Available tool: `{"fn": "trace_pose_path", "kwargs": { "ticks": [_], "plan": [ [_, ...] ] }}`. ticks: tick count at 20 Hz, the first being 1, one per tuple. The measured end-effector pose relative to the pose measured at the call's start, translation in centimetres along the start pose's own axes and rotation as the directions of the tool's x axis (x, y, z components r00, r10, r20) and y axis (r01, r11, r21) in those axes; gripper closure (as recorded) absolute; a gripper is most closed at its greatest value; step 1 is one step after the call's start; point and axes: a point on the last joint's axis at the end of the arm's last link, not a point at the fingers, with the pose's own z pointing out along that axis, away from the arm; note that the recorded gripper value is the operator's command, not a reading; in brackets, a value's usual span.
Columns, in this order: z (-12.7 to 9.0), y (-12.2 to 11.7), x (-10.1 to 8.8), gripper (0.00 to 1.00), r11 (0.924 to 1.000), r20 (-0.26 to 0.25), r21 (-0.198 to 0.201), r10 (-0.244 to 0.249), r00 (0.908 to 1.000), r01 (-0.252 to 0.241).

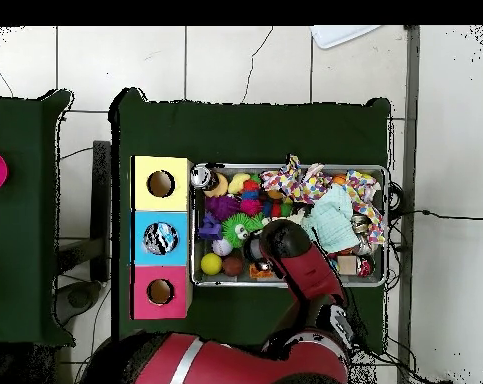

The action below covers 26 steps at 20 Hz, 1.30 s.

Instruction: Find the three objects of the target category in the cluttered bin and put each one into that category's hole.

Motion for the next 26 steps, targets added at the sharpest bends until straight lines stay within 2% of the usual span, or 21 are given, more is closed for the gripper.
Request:
{"fn": "trace_pose_path", "kwargs": {
  "ticks": [9, 17, 18, 26],
  "plan": [
    [0.8, 0.0, 0.3, 0.00, 1.0000, -0.008, 0.001, 0.005, 1.0000, -0.005],
    [1.3, -0.1, 0.0, 0.00, 0.9986, -0.028, -0.020, 0.048, 0.9985, -0.049],
    [1.3, -0.1, -0.1, 1.00, 0.9983, -0.030, -0.022, 0.053, 0.9982, -0.053],
    [1.2, -0.2, 0.1, 1.00, 0.9976, -0.030, -0.030, 0.061, 0.9977, -0.062]
  ]
}}
